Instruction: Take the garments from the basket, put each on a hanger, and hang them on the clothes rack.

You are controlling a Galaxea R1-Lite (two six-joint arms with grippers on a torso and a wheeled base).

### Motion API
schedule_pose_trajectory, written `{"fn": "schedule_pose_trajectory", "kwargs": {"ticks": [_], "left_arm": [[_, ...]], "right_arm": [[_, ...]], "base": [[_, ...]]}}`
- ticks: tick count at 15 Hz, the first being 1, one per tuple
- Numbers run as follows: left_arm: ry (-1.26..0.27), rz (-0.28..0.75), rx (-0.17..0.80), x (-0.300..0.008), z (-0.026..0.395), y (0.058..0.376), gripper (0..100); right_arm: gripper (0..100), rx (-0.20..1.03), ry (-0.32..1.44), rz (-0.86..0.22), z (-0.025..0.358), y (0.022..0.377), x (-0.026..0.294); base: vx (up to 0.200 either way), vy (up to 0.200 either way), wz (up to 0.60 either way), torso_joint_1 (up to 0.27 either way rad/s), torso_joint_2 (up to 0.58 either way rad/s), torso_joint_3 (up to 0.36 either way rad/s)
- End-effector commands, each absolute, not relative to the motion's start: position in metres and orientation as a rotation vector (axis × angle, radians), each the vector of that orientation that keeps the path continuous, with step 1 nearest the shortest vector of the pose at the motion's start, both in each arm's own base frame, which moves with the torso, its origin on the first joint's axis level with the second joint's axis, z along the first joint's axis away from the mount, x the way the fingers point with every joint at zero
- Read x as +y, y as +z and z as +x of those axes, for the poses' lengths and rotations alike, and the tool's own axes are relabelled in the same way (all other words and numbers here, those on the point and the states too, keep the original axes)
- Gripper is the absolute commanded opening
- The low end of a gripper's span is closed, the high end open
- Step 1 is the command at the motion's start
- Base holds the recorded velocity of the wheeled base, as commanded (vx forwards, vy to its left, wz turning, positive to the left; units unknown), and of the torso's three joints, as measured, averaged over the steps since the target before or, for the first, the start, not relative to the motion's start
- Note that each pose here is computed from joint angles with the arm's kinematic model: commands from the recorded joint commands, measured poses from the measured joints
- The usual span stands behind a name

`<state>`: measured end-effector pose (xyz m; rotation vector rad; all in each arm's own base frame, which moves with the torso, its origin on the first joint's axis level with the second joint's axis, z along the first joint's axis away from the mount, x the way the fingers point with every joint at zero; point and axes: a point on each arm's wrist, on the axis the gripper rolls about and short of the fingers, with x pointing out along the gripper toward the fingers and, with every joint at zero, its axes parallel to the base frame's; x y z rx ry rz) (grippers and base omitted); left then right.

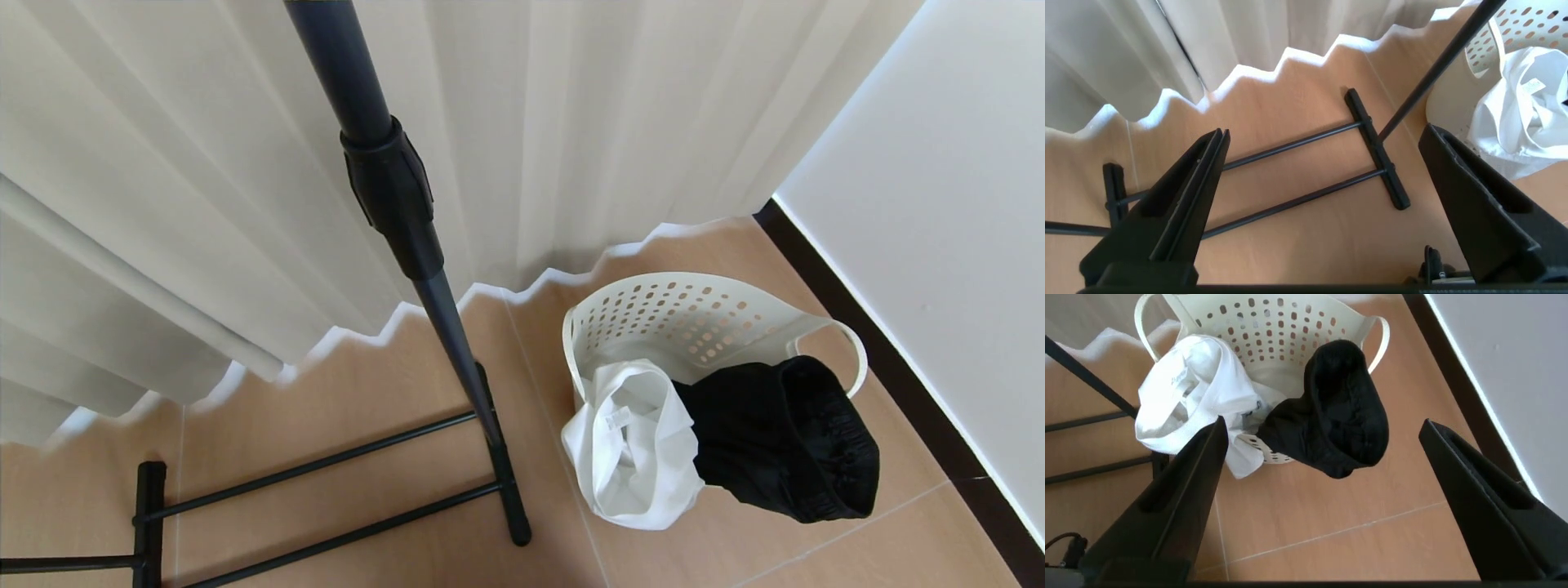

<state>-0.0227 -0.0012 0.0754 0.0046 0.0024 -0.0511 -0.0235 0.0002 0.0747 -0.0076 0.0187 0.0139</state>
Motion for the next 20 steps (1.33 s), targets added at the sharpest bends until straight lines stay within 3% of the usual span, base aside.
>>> {"fn": "schedule_pose_trajectory", "kwargs": {"ticks": [1, 3, 6, 9, 12, 16, 18, 20], "left_arm": [[-0.049, 0.005, 0.003, -0.001, -0.023, 0.075, 100], [-0.052, 0.005, 0.001, -0.001, -0.023, 0.076, 100], [-0.052, 0.005, 0.003, -0.001, -0.023, 0.075, 100], [-0.052, 0.001, 0.001, -0.001, -0.023, 0.076, 100], [-0.052, 0.001, 0.003, -0.001, -0.023, 0.075, 100], [-0.052, 0.003, 0.001, -0.001, -0.023, 0.076, 100], [-0.052, 0.003, 0.001, -0.001, -0.023, 0.076, 100], [-0.052, 0.003, 0.001, -0.001, -0.023, 0.076, 100]], "right_arm": [[100, 0.029, 0.009, -0.011, -0.023, 0.076, 0.000], [100, 0.143, 0.048, -0.048, -0.014, 0.077, 0.000], [100, 0.353, 0.270, -0.124, 0.009, 0.083, 0.004], [100, 0.452, 0.444, -0.170, 0.039, 0.094, 0.015], [100, 0.526, 0.486, -0.237, 0.080, 0.103, 0.030], [100, 0.565, 0.548, -0.501, 0.136, 0.111, 0.051], [100, 0.603, 0.540, -0.696, 0.183, 0.108, 0.072], [100, 0.565, 0.535, -0.826, 0.226, 0.110, 0.094]], "base": [[0.000, 0.000, 0.00, 0.000, 0.00, 0.000], [0.000, 0.000, 0.00, 0.000, 0.00, 0.000], [0.000, 0.000, 0.00, 0.000, 0.00, 0.000], [0.000, 0.000, 0.00, 0.000, 0.00, 0.000], [0.000, 0.000, 0.00, 0.000, 0.00, 0.000], [0.000, 0.000, 0.00, 0.000, 0.00, 0.000], [0.000, 0.000, 0.00, 0.000, 0.00, 0.000], [0.000, 0.000, 0.00, 0.000, 0.00, 0.000]]}}
